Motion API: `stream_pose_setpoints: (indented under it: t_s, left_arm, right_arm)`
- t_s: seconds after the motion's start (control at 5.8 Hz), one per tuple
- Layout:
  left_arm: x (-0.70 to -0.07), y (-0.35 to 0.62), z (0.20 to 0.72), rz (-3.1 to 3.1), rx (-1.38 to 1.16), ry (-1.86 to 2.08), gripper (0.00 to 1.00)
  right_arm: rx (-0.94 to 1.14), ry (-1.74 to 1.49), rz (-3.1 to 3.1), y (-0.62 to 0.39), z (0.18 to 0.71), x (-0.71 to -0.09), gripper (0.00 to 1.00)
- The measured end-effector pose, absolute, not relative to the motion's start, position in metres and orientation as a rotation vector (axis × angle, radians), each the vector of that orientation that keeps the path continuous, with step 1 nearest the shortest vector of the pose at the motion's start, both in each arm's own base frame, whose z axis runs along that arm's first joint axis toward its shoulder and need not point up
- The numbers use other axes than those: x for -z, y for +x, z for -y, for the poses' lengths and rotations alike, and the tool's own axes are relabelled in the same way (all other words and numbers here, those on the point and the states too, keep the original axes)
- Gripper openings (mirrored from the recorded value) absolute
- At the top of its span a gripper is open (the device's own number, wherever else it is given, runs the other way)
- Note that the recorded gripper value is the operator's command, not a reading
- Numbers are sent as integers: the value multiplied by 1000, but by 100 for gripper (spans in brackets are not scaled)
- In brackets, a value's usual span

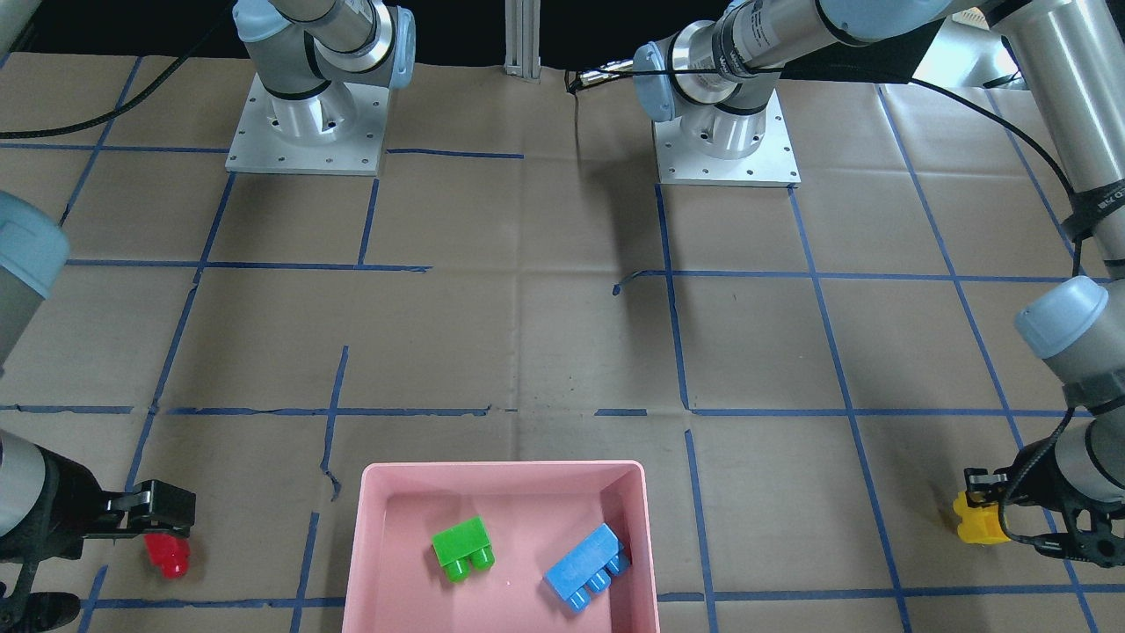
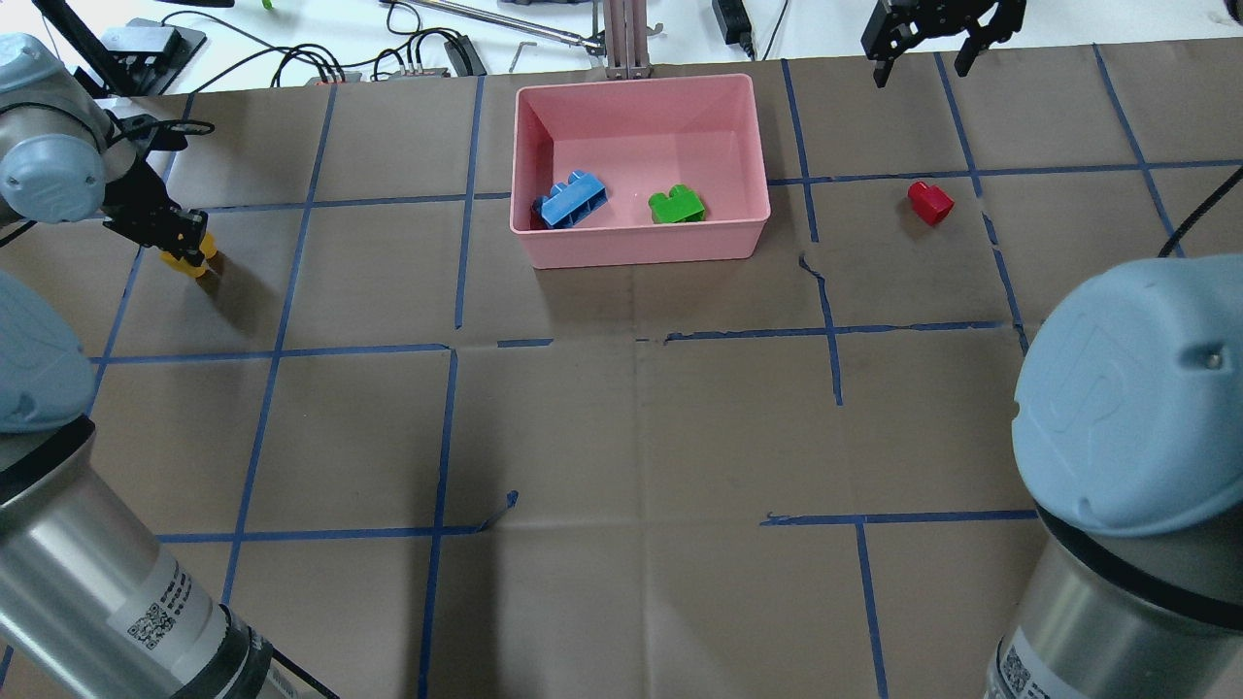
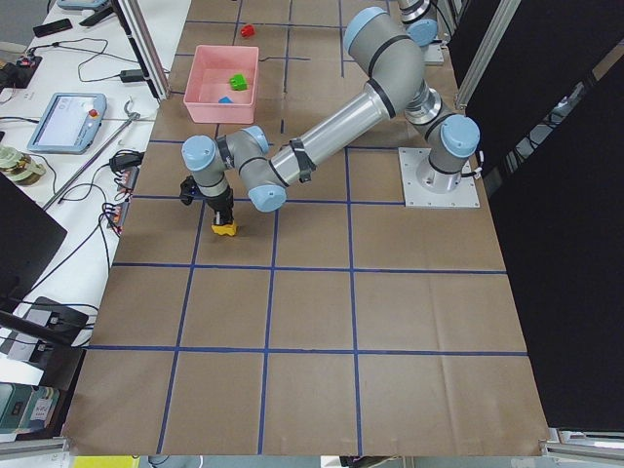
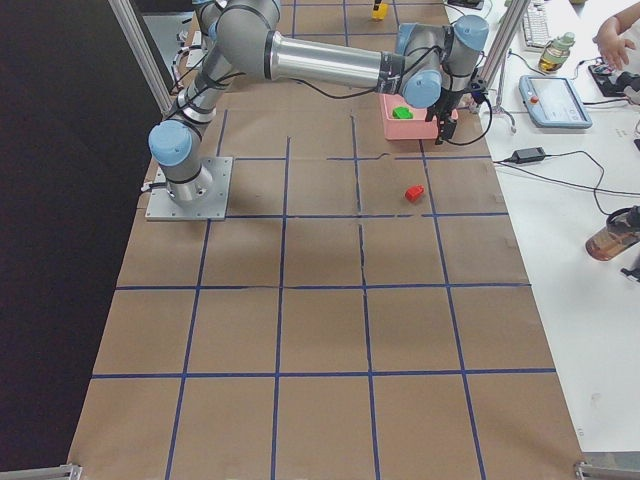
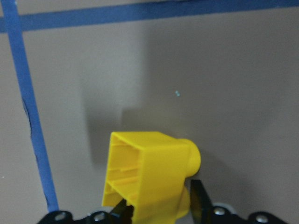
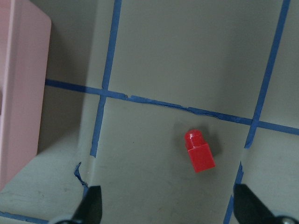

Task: Put all blocks into box

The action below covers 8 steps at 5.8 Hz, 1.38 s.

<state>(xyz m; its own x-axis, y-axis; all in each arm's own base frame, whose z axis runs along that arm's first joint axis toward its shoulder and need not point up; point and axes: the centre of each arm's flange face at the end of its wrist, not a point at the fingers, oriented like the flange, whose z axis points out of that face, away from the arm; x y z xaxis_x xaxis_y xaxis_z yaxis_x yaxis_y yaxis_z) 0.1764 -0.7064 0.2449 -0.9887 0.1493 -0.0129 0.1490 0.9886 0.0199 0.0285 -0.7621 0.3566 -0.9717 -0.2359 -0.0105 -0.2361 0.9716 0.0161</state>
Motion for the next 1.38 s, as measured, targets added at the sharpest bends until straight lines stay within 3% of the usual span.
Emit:
stream_pose_setpoints:
  t_s: [0.69, 0.86, 1.03, 1.21, 1.38]
  left_arm:
    - [-349, -48, 745, -3081, 309, 613, 0]
    - [-359, -119, 750, -3077, 414, 758, 0]
    - [-355, -178, 746, -3086, 466, 892, 15]
    - [-343, -223, 738, -3082, 459, 988, 98]
    - [-332, -245, 733, -3073, 438, 1029, 99]
  right_arm:
    - [-220, -644, -3046, -4, 789, -228, 99]
    - [-259, -639, -3048, -6, 790, -211, 86]
    - [-284, -628, -3051, -8, 791, -200, 76]
    - [-307, -611, -3050, -7, 789, -192, 64]
    - [-324, -597, -3048, -7, 786, -186, 45]
